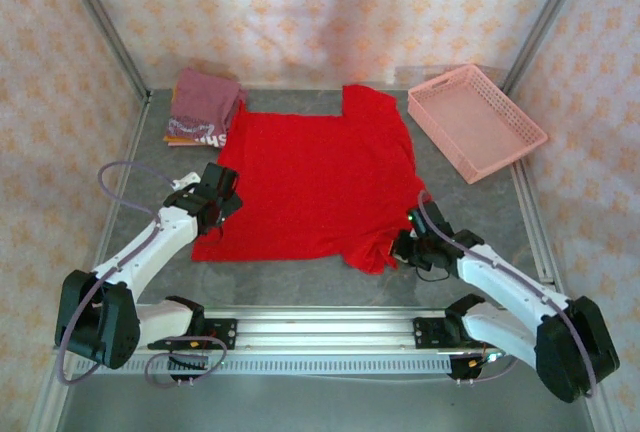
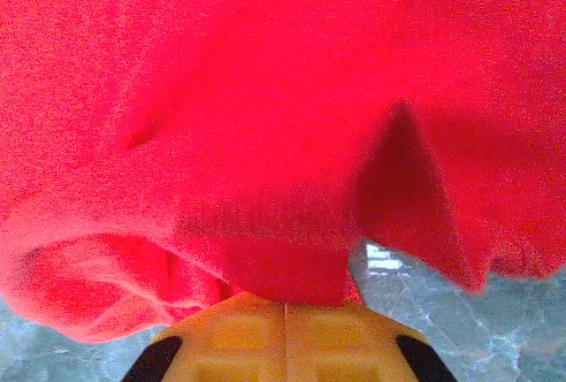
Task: Fold and stack the t-shirts
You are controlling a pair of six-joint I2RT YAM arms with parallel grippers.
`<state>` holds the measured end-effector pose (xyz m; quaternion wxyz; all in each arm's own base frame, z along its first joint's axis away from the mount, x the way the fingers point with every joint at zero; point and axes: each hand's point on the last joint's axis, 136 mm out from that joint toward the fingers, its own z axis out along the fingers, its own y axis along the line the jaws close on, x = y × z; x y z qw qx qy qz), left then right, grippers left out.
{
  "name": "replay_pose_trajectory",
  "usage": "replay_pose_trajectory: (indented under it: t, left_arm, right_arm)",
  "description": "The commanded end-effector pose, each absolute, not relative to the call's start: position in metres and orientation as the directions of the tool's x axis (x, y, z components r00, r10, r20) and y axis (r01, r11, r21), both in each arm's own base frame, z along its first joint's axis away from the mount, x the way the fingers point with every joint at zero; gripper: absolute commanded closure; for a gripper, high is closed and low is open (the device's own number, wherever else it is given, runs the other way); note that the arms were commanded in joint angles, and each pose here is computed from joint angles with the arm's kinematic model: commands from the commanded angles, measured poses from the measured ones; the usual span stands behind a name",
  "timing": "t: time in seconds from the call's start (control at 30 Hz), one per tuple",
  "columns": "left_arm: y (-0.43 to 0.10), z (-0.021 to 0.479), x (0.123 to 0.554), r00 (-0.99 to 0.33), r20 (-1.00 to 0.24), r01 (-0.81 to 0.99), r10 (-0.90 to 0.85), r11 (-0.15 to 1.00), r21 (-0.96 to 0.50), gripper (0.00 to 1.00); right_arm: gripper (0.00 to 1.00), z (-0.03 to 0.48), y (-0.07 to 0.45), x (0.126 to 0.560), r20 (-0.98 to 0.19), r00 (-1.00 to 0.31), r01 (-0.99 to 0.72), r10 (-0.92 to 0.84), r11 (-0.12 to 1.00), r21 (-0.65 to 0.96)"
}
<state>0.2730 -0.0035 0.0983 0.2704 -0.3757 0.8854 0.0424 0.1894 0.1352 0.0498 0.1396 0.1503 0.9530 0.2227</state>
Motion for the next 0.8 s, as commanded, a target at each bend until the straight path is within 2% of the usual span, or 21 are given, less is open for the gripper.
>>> replay_pose_trajectory:
  t: [0.0, 0.27, 0.43, 0.53, 0.57, 0.63, 0.67, 0.7, 0.77]
  left_arm:
    - [-0.003, 0.106, 0.278, -0.575, -0.536, -0.676, -0.619, 0.728, -0.116, 0.00]
    - [0.001, 0.109, 0.274, -0.583, -0.542, -0.680, -0.605, 0.729, -0.083, 0.00]
    - [0.003, 0.108, 0.270, -0.591, -0.538, -0.683, -0.601, 0.728, -0.064, 0.00]
    - [0.004, 0.106, 0.269, -0.597, -0.537, -0.680, -0.596, 0.731, -0.055, 0.00]
    - [0.004, 0.105, 0.269, -0.599, -0.536, -0.680, -0.595, 0.732, -0.052, 0.00]
    - [0.003, 0.104, 0.271, -0.601, -0.533, -0.677, -0.595, 0.734, -0.055, 0.00]
    - [0.000, 0.103, 0.273, -0.607, -0.530, -0.669, -0.593, 0.741, -0.062, 0.00]
    - [-0.003, 0.103, 0.277, -0.608, -0.527, -0.662, -0.594, 0.746, -0.076, 0.00]
    - [-0.014, 0.102, 0.289, -0.619, -0.520, -0.634, -0.589, 0.765, -0.113, 0.00]
  right_arm:
    - [1.00, 0.058, 0.130, 0.174, -0.185, -0.916, 0.236, 0.356, 0.851, 0.470]
    - [1.00, 0.074, 0.123, 0.119, -0.061, -0.924, 0.312, 0.378, 0.836, 0.452]
    - [1.00, 0.098, 0.116, 0.109, -0.059, -0.903, 0.358, 0.425, 0.822, 0.443]
    - [1.00, 0.095, 0.114, 0.100, -0.010, -0.907, 0.382, 0.422, 0.831, 0.404]
    - [0.85, 0.094, 0.111, 0.099, -0.010, -0.908, 0.383, 0.418, 0.841, 0.382]
    - [0.49, 0.100, 0.102, 0.107, -0.078, -0.906, 0.367, 0.417, 0.862, 0.350]
    - [0.40, 0.107, 0.099, 0.116, -0.133, -0.902, 0.345, 0.410, 0.872, 0.348]
    - [0.34, 0.113, 0.098, 0.125, -0.183, -0.898, 0.323, 0.401, 0.880, 0.349]
    - [0.30, 0.121, 0.098, 0.147, -0.248, -0.888, 0.296, 0.387, 0.894, 0.337]
